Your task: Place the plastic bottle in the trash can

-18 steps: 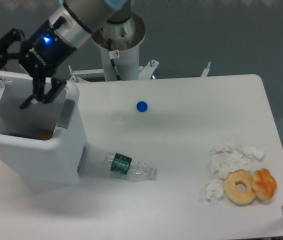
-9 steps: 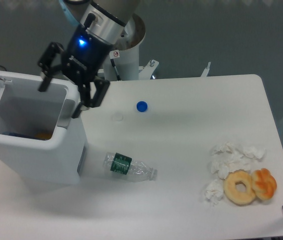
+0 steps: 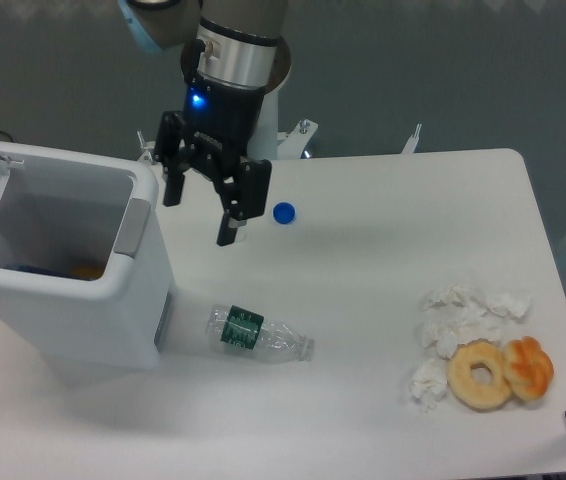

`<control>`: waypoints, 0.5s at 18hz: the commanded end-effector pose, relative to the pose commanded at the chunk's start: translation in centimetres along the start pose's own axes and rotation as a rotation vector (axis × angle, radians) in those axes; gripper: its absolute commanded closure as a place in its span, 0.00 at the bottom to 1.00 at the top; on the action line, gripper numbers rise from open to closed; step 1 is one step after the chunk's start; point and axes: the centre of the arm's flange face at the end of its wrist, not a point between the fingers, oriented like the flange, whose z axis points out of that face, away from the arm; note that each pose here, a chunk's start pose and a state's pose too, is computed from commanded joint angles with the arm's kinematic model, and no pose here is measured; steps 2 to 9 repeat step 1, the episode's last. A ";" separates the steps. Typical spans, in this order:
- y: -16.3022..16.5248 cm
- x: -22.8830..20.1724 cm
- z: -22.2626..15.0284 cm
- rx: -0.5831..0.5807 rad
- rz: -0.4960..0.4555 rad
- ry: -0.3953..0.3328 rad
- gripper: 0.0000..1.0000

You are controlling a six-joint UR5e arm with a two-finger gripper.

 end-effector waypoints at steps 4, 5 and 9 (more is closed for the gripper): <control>0.0 0.0 -0.2 -0.002 0.004 -0.004 0.00; 0.0 0.0 -0.2 -0.002 0.004 -0.004 0.00; 0.0 0.0 -0.2 -0.002 0.004 -0.004 0.00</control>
